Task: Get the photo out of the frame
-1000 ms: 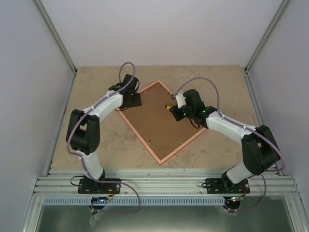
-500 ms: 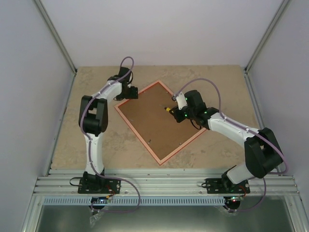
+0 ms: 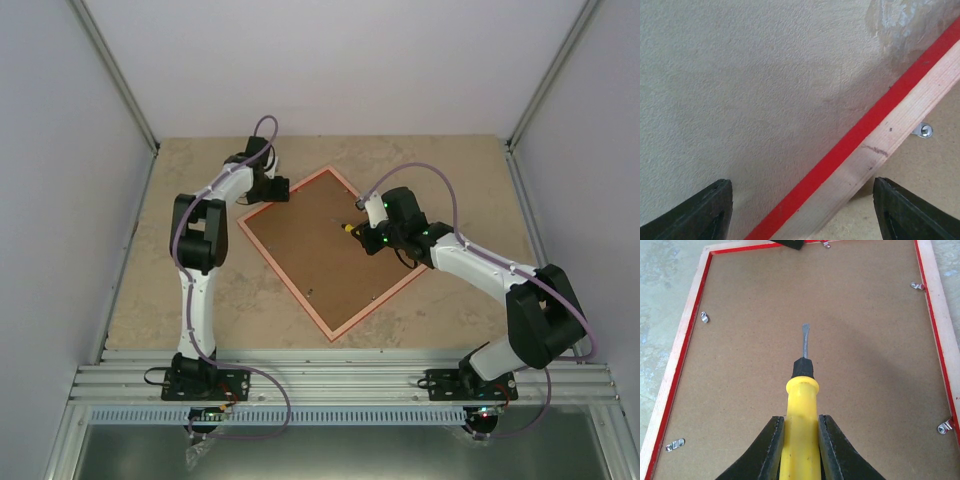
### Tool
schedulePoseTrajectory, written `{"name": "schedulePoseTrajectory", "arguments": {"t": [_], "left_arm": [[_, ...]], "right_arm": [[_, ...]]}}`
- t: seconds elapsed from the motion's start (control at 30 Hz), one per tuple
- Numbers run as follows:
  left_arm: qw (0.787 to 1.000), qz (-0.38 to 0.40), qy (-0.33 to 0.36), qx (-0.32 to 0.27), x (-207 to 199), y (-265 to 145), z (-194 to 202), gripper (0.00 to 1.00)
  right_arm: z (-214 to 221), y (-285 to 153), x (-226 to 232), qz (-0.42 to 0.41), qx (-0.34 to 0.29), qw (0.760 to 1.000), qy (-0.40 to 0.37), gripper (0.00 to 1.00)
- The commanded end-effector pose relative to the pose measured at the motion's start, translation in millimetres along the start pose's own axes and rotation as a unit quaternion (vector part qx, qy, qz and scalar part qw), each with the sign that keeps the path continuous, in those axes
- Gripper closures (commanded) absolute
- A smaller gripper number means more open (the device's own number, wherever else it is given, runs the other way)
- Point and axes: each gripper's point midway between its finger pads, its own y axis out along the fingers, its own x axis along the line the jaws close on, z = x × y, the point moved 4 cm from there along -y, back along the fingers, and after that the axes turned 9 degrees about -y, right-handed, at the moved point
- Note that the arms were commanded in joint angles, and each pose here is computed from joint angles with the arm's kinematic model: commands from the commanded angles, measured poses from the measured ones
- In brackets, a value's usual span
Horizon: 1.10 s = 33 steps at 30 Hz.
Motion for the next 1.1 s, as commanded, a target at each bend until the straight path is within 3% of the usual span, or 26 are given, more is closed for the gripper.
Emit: {"name": "schedulePoseTrajectory", "arguments": {"t": [0.0, 0.5, 1.07], "left_arm": [[1.000, 0.004, 0.002, 0.023, 3, 9, 7, 0.23], [0.996, -0.035, -0.051, 0.058, 16, -10, 37, 0.48], [0.984, -0.004, -0.137, 0.115, 22, -43, 121, 0.55]], "right_arm": [[-3, -4, -1, 0.001, -0.005, 1.000, -0.005, 1.00], [-5, -10, 2, -0.004, -0.015, 1.000, 0.001, 0.99], [-6, -21, 5, -0.004, -0.025, 1.000, 0.005, 0.99]]}}
